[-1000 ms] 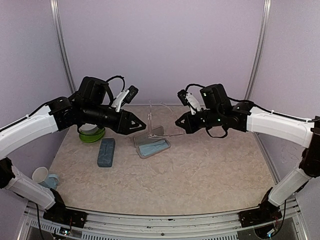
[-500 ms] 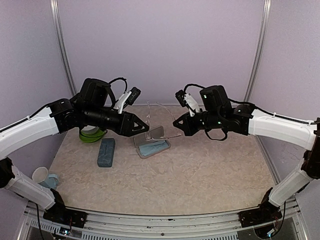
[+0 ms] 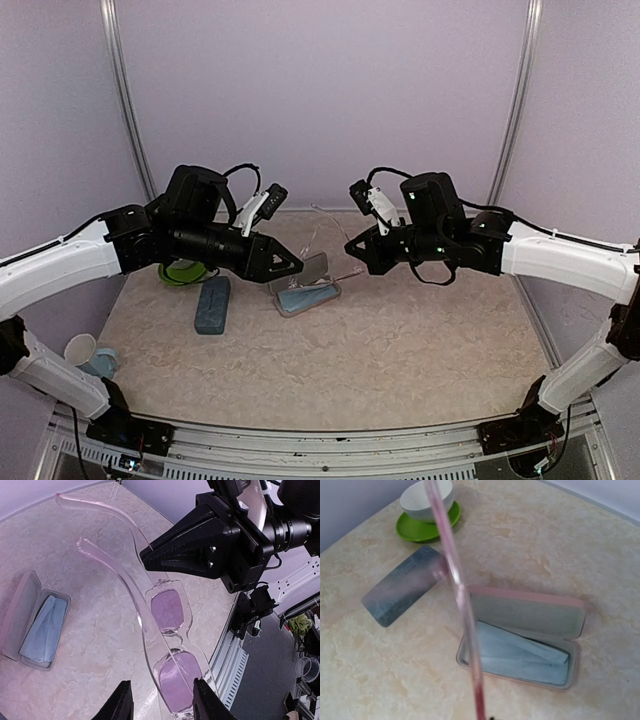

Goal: Organize the sunglasses
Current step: Fold the right temple of the sunglasses on the sunglasses, then pass from the right arm to the left

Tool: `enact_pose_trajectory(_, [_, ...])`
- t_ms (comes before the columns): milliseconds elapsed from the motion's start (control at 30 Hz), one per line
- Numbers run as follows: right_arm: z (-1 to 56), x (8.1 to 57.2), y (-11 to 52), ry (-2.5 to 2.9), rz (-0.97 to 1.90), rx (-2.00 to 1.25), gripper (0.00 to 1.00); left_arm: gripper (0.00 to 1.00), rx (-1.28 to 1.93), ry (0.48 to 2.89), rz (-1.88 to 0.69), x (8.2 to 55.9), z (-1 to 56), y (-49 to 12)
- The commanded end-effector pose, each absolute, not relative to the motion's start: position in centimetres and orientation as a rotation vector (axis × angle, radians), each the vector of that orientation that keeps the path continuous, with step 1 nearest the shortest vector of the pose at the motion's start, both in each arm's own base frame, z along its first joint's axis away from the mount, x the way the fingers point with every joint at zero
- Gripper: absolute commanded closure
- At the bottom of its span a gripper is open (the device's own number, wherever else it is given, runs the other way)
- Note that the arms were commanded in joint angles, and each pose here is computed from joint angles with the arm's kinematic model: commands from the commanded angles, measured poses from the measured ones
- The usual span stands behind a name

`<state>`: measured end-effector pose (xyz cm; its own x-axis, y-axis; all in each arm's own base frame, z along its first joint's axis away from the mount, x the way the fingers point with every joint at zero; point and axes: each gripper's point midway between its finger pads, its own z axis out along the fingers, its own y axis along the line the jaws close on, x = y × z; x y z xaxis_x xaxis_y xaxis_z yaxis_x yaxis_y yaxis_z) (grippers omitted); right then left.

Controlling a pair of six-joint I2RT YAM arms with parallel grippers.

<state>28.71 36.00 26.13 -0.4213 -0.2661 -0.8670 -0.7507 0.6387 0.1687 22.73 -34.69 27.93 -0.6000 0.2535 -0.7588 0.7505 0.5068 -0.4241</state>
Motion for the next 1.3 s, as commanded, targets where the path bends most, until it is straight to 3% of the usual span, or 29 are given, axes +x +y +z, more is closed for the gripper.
enact_pose_trajectory(0, [29.4,27.6,36.4,1.882,0.763,-0.766,1.0,0.6,0.824,2.127,-1.03,22.5,27.1,-35.3])
enact_pose_trajectory(567, [30.3,27.7,37.0,1.87,0.776,-0.715,1.0,0.62,0.865,2.173,-1.038,21.9,25.5,-36.2])
enact_pose_trajectory(900, [29.6,28.1,35.8,1.909,0.72,-0.654,1.0,0.56,0.699,2.04,-0.879,25.4,32.1,-33.1])
enact_pose_trajectory(967, [29.7,28.1,35.5,1.905,0.716,-0.64,1.0,0.47,0.645,2.002,-0.859,26.2,33.5,-31.7])
enact_pose_trajectory(1000, [29.7,28.2,35.4,1.904,0.713,-0.634,1.0,0.36,0.606,1.98,-0.853,26.7,34.1,-30.7])
enact_pose_trajectory(1033, [29.9,28.2,35.4,1.902,0.708,-0.629,1.0,0.15,0.573,1.957,-0.855,27.1,34.6,-29.8])
enact_pose_trajectory(1067, [30.0,28.3,35.3,1.9,0.706,-0.624,1.0,0.03,0.535,1.93,-0.861,27.5,35.2,-28.9])
enact_pose_trajectory(1267, [30.8,29.0,34.9,1.876,0.679,-0.584,1.0,0.01,0.222,1.86,-0.854,30.0,34.7,-22.7])
